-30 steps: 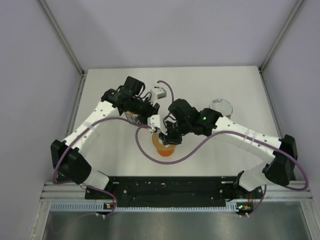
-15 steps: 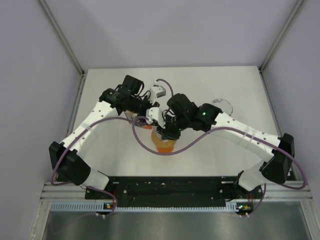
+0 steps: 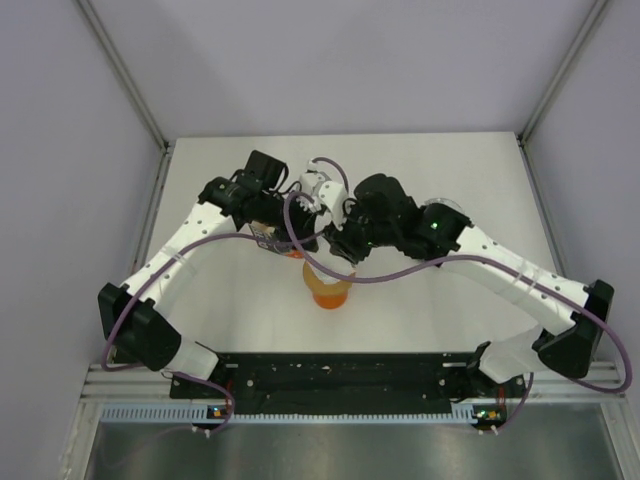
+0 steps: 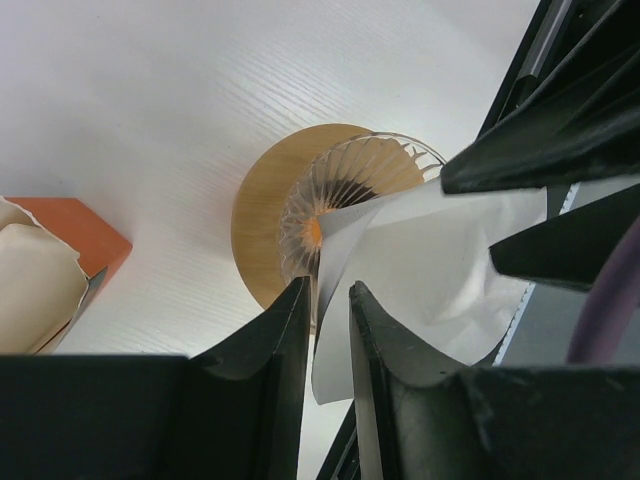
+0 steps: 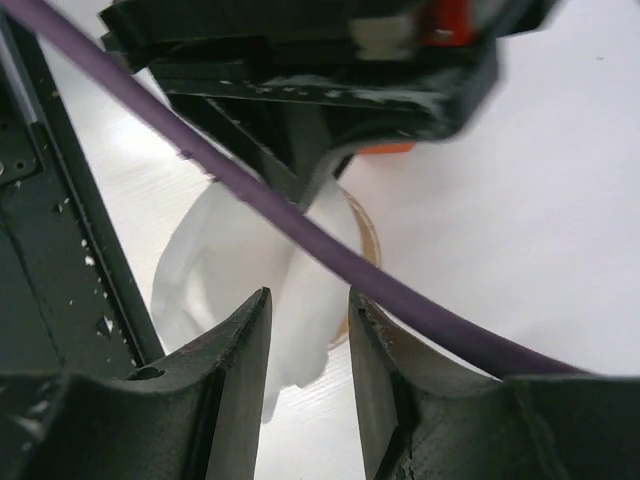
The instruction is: Place the coffee filter in the dripper
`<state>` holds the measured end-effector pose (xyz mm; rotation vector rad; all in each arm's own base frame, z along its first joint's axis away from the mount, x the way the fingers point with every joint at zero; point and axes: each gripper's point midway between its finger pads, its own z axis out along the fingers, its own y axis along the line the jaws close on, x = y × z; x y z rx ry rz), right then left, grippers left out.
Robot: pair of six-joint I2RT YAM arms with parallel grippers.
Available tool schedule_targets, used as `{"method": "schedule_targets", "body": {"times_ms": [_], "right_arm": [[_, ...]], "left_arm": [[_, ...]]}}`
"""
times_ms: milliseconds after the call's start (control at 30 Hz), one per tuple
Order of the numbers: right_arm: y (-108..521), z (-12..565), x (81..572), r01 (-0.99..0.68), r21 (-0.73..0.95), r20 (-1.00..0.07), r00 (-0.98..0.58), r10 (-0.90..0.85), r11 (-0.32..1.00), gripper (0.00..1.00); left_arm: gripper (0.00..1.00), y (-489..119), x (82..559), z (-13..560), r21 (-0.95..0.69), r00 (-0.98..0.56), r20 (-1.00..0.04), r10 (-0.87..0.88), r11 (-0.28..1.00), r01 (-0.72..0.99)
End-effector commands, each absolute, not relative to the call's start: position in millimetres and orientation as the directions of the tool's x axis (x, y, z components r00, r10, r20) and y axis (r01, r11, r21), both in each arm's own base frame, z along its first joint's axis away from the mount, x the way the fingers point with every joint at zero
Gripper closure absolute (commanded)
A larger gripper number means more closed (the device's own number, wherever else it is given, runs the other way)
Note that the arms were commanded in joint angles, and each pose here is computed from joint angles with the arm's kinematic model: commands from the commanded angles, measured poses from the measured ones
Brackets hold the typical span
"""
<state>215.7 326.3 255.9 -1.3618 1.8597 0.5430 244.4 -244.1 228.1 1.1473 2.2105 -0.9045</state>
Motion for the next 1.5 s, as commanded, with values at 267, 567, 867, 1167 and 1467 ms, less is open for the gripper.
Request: {"method": "schedule_targets", "body": {"times_ms": [267, 567, 867, 1167, 1467], "right_arm": [[292, 288, 240, -0.752, -0.051, -0.881, -0.276, -0.385, 0.657, 0.62], [304, 262, 236, -0.77, 0.018, -0.849, -0.349, -0.397, 0.638, 0.81], [304, 245, 237, -0.775, 0.051, -0.829, -0.385, -0.406, 0.63, 0.93], [295, 283, 246, -0.752, 0.042, -0.879, -0.341, -0.334, 0.658, 0.8], [293, 284, 230, -0.804, 0.077, -0.883, -0.33, -0.334, 0.59, 0.72]], "left_arm": [[0.76, -247, 242, 234, -0.315, -0.499, -0.701, 0.509, 0.406, 0.858], [0.78, -246, 241, 223, -0.312, -0.504, -0.686, 0.525, 0.413, 0.856], [0.79, -247, 244, 219, -0.294, -0.494, -0.689, 0.53, 0.418, 0.859], [0.79, -245, 246, 220, -0.273, -0.483, -0.692, 0.536, 0.424, 0.863], [0.8, -245, 245, 217, -0.274, -0.482, -0.69, 0.54, 0.422, 0.864]]}}
